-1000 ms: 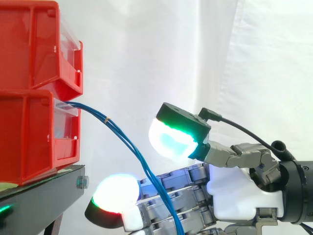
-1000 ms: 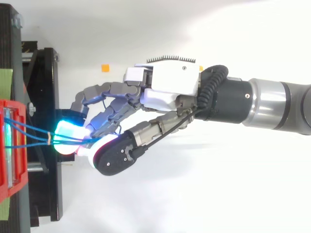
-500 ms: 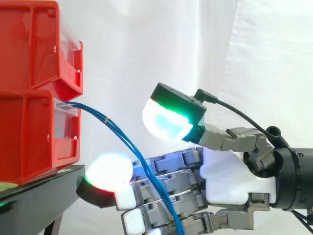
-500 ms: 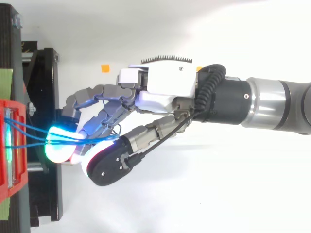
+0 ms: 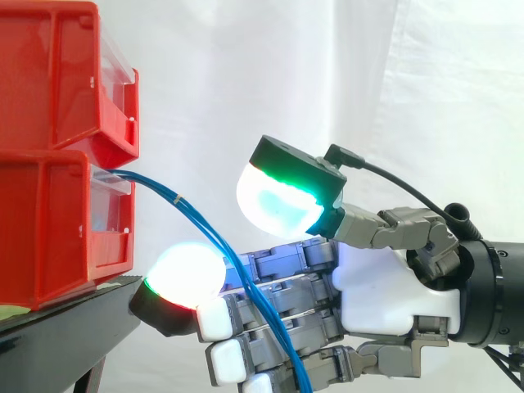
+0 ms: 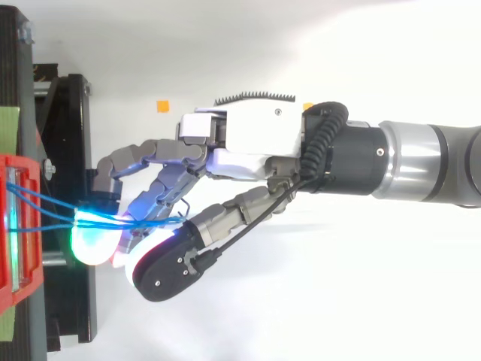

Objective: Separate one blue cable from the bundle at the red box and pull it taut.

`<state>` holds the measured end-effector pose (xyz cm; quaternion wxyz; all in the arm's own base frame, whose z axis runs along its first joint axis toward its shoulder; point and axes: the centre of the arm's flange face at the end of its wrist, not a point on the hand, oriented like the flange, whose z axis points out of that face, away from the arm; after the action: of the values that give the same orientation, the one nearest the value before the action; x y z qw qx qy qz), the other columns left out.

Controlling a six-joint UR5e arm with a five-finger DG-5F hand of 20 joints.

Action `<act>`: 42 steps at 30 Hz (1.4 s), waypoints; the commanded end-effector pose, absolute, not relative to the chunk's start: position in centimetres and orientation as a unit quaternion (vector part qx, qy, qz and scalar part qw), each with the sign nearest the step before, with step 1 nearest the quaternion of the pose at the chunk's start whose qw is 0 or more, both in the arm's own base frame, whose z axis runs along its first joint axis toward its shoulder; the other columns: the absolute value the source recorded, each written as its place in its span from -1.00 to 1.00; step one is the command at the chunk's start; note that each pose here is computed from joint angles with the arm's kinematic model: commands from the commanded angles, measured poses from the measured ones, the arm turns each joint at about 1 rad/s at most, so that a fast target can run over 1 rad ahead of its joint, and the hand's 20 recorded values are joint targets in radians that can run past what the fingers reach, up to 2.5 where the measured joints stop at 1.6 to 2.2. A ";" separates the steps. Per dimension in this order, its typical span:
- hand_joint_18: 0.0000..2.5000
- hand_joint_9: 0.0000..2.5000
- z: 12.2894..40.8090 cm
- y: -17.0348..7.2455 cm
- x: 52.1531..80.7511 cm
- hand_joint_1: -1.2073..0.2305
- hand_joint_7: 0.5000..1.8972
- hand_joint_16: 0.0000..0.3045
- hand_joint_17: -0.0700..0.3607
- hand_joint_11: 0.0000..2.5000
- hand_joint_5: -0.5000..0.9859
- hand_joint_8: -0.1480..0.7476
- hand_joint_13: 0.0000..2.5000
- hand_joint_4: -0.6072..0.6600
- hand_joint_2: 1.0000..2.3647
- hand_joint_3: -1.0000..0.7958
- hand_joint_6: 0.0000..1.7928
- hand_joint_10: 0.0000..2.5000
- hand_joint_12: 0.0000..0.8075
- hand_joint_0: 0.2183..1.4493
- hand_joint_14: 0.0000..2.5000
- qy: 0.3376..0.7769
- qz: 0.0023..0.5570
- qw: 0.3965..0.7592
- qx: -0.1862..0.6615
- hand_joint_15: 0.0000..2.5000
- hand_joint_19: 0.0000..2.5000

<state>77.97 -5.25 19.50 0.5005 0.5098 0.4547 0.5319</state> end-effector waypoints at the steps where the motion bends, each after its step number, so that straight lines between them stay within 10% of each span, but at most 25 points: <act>1: -0.43 -0.35 19.6 -5.3 78.0 -0.34 0.01 -0.69 -0.18 -0.58 -0.49 -0.03 -0.29 0.32 -0.99 -0.32 -0.44 -0.98 -0.14 -0.31 -0.98 0.457 0.530 0.505 0.506 -0.58 -0.52; 33: -0.41 -0.31 19.9 -7.3 78.0 -0.33 -0.04 -0.69 -0.18 -0.51 -0.50 -0.03 -0.24 0.26 -0.99 -0.28 -0.39 -0.98 -0.13 -0.29 -0.98 0.460 0.528 0.516 0.494 -0.53 -0.50; 42: -0.40 -0.29 20.3 -7.4 78.3 -0.33 -0.47 -0.68 -0.17 -0.46 -0.56 -0.04 -0.22 0.25 -0.98 -0.24 -0.18 -0.98 -0.15 -0.29 -0.98 0.466 0.523 0.526 0.482 -0.50 -0.49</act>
<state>78.20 -7.36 20.16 0.5215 0.4870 0.4634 0.5255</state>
